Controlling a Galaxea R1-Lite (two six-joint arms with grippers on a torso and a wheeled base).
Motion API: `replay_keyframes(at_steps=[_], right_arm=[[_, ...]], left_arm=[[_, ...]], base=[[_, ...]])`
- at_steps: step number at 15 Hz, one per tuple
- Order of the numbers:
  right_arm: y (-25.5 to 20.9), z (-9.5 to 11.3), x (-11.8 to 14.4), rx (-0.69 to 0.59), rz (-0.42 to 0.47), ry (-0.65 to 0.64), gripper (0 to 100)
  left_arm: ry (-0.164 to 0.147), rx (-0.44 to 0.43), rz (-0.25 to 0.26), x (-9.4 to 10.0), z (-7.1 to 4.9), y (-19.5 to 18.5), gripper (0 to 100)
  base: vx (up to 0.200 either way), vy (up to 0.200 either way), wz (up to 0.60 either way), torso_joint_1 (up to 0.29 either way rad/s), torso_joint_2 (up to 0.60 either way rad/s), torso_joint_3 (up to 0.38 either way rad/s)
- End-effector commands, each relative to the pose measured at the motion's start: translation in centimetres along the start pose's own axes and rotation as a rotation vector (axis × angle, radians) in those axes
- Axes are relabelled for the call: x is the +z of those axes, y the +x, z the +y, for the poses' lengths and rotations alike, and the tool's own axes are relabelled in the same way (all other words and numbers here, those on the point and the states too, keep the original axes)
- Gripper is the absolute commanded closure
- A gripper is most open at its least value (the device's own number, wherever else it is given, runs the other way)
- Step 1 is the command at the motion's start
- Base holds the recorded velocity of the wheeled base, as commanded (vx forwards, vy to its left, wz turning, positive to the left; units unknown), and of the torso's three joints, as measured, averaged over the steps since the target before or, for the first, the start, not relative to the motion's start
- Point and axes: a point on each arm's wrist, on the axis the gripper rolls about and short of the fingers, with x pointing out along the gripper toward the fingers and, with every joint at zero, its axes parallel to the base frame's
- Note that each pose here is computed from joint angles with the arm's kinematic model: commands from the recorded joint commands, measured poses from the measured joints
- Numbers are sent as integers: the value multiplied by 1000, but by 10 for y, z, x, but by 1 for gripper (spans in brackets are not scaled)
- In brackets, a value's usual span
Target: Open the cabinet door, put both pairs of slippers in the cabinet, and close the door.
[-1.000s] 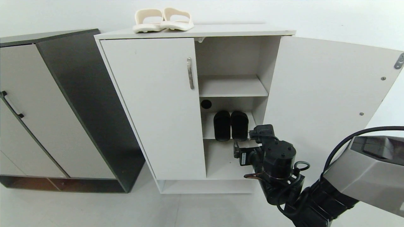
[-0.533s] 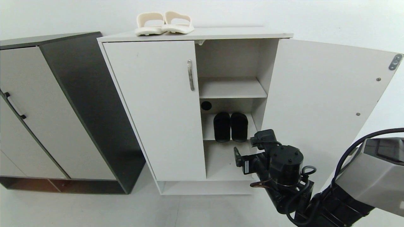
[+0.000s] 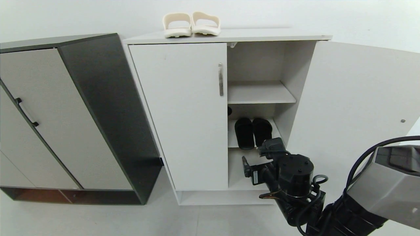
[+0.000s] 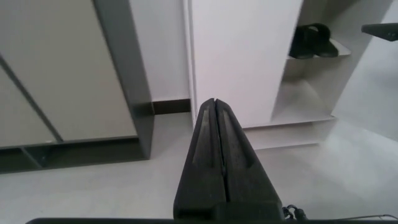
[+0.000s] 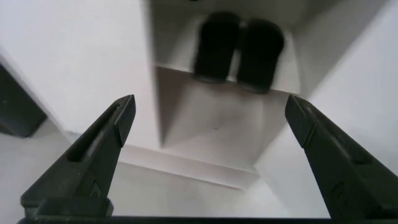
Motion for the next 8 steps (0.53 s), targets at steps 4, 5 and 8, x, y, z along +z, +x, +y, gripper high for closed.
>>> replay_keyframes(at_steps=[4, 5, 8], right_arm=[[-1, -1, -3, 0, 8, -8, 0], [0, -1, -3, 0, 7, -7, 0], [0, 0, -4, 19, 8, -8, 0]], left_arm=[[0, 1, 1, 0, 0, 0, 100], [0, 1, 1, 0, 0, 0, 100], [1, -1, 0, 0, 0, 0, 100]], base=[[0, 200, 0, 4, 4, 4], [0, 200, 0, 2, 2, 2], [0, 200, 0, -1, 4, 2]])
